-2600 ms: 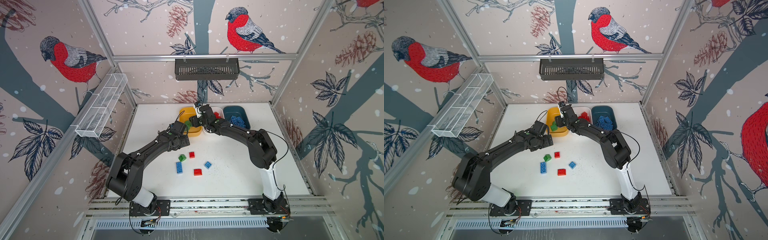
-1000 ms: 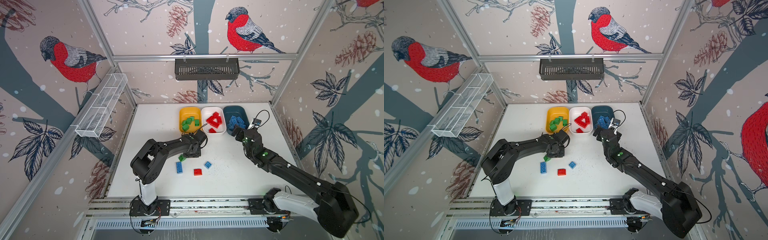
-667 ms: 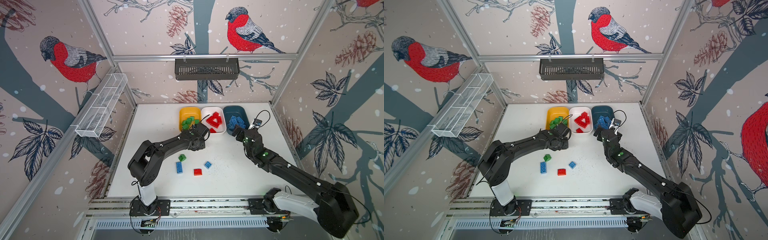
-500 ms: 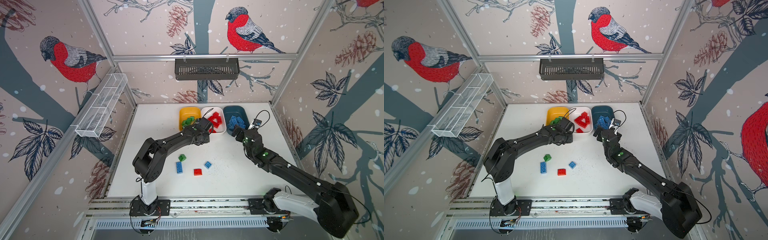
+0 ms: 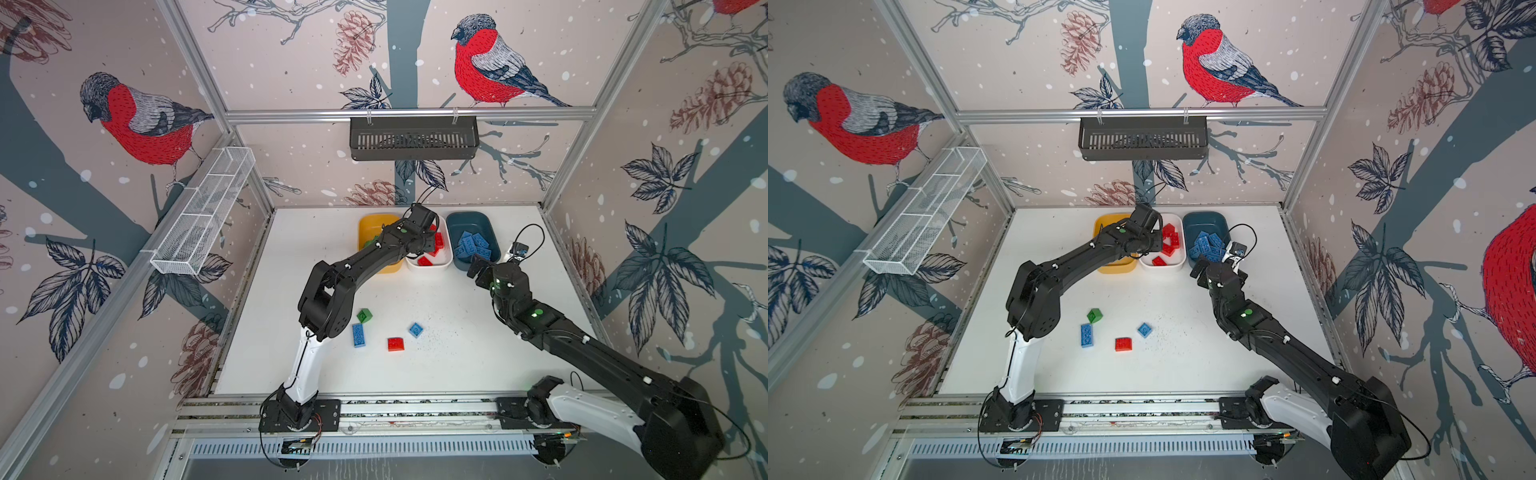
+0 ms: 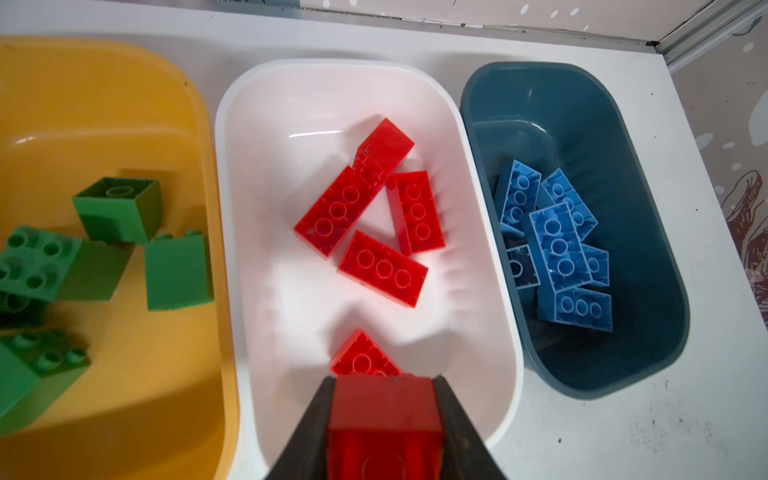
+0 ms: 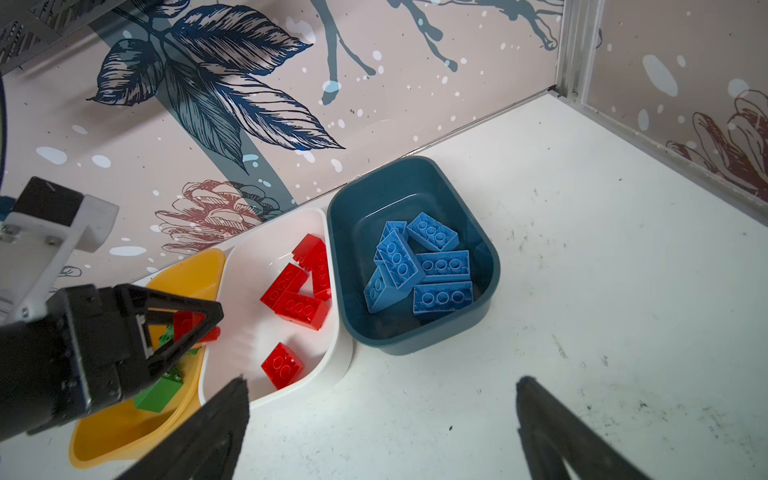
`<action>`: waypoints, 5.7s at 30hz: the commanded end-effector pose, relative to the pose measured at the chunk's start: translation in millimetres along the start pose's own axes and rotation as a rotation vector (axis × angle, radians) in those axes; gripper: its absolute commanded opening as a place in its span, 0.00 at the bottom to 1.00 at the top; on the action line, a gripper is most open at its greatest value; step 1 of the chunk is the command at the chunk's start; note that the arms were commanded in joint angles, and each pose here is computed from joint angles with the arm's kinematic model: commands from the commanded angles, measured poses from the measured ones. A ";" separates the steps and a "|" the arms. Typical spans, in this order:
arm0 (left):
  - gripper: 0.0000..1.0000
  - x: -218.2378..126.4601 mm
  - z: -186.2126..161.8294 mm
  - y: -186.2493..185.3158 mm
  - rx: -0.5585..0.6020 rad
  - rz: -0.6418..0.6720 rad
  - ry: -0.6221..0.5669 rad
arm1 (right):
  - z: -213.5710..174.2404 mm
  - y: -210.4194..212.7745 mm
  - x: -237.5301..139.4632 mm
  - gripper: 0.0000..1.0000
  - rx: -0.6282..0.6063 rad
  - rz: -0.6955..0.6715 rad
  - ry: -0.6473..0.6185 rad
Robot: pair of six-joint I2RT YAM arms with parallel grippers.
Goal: Sort the legos into containers by color
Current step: 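Carry the red brick into the white tub and open the left gripper, then lower the right gripper onto a small blue brick and close, then drop the small blue brick into the teal tub while the left gripper lowers, then close the left gripper on a long blue brick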
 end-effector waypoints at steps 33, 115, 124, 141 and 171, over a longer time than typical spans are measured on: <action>0.90 11.1 53.7 31.1 -0.052 -0.128 -0.135 | -84.6 9.3 -16.1 1.00 -0.385 0.388 0.428; 0.97 -78.8 -18.9 111.2 -0.266 0.047 -0.202 | -9.0 -5.3 64.4 0.24 -0.291 0.171 0.214; 0.97 -95.4 -50.2 119.7 -0.301 0.111 -0.157 | 17.0 -26.5 124.5 0.26 -0.300 0.068 0.254; 0.97 -120.9 -147.6 138.5 -0.371 0.255 0.060 | 5.3 2.4 242.3 0.43 -0.281 0.075 0.406; 0.92 -148.5 -265.8 102.6 -0.282 0.201 0.378 | 26.0 49.8 145.0 1.00 -0.176 0.213 0.254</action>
Point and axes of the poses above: each gripper's point midway between its finger pads, its own x axis out along the fingers, its own y axis along the line the jaws close on, z = x × y, the point moved 8 cm from there along -x, back along the fingers, and after that the axes turned 13 degrees about x, right-handed, at the moved point
